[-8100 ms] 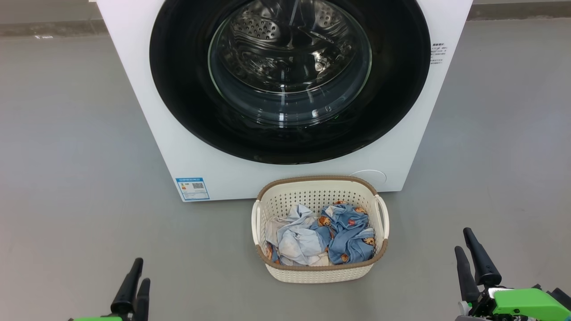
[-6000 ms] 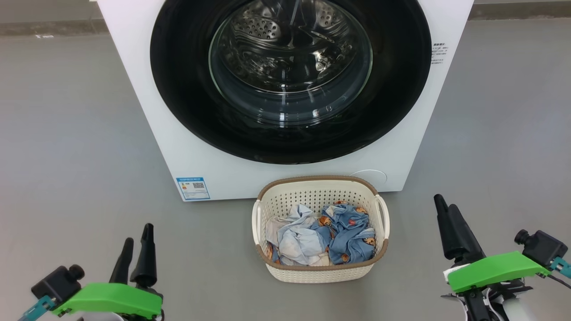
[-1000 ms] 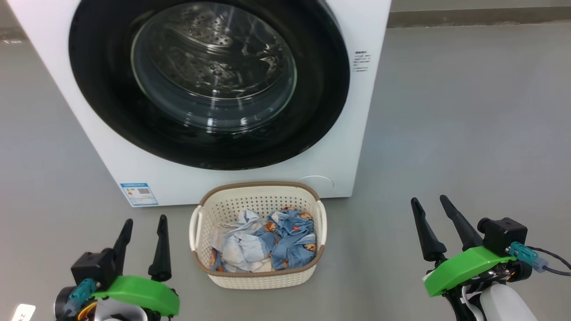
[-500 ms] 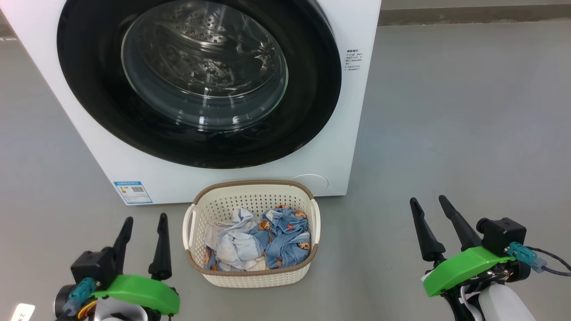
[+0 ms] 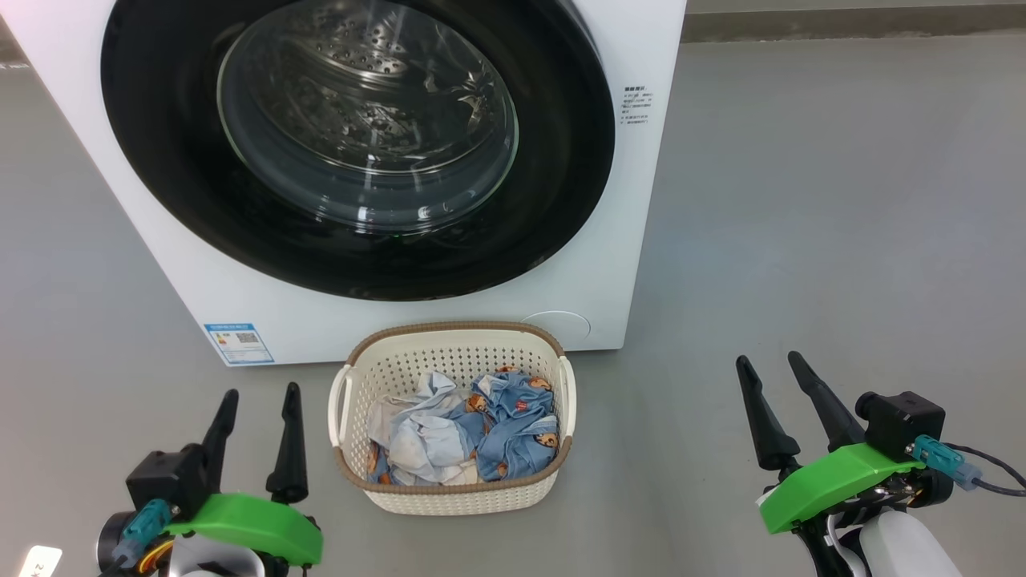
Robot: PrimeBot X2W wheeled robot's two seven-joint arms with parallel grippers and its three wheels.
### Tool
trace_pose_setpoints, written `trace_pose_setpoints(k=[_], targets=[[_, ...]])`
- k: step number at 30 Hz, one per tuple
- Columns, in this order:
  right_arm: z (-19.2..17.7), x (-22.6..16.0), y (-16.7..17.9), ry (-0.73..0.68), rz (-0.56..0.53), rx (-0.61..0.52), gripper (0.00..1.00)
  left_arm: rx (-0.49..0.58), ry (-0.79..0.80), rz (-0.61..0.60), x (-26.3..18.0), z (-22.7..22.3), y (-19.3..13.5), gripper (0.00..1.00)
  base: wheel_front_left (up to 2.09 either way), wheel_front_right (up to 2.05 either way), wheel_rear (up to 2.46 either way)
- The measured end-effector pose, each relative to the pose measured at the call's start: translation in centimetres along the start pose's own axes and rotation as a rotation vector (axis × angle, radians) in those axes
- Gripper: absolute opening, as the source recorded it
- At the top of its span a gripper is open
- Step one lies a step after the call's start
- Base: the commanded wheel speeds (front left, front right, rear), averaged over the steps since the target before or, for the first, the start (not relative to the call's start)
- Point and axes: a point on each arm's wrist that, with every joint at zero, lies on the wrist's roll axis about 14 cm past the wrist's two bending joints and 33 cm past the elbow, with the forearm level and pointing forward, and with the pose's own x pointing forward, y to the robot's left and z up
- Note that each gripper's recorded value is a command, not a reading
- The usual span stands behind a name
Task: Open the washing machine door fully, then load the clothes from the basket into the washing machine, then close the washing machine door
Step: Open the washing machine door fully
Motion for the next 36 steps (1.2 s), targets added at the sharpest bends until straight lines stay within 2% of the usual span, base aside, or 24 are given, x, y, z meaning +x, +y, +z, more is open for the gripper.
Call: trace_pose_setpoints(k=[21, 33, 34, 36], targets=[[-0.8, 0.7, -0.4, 0.024, -0.003, -0.006, 1.0, -0.002, 0.005, 0.012, 0.4, -0.3, 0.5, 1.0, 0.0, 0.0, 0.0], [1.4, 4.8, -0.8, -0.031, 0.016, -0.04, 1.0, -0.029, -0.001, 0.029, 1.5, -0.5, 1.2, 1.0, 0.0, 0.0, 0.0], [1.6, 5.2, -0.8, -0.037, 0.018, -0.038, 0.99, -0.034, -0.002, 0.03, 1.6, -0.5, 1.2, 1.0, 0.0, 0.0, 0.0], [2.0, 6.1, -0.7, -0.05, 0.024, -0.037, 0.72, -0.04, -0.003, 0.034, 1.7, -0.5, 1.4, 1.0, 0.0, 0.0, 0.0]])
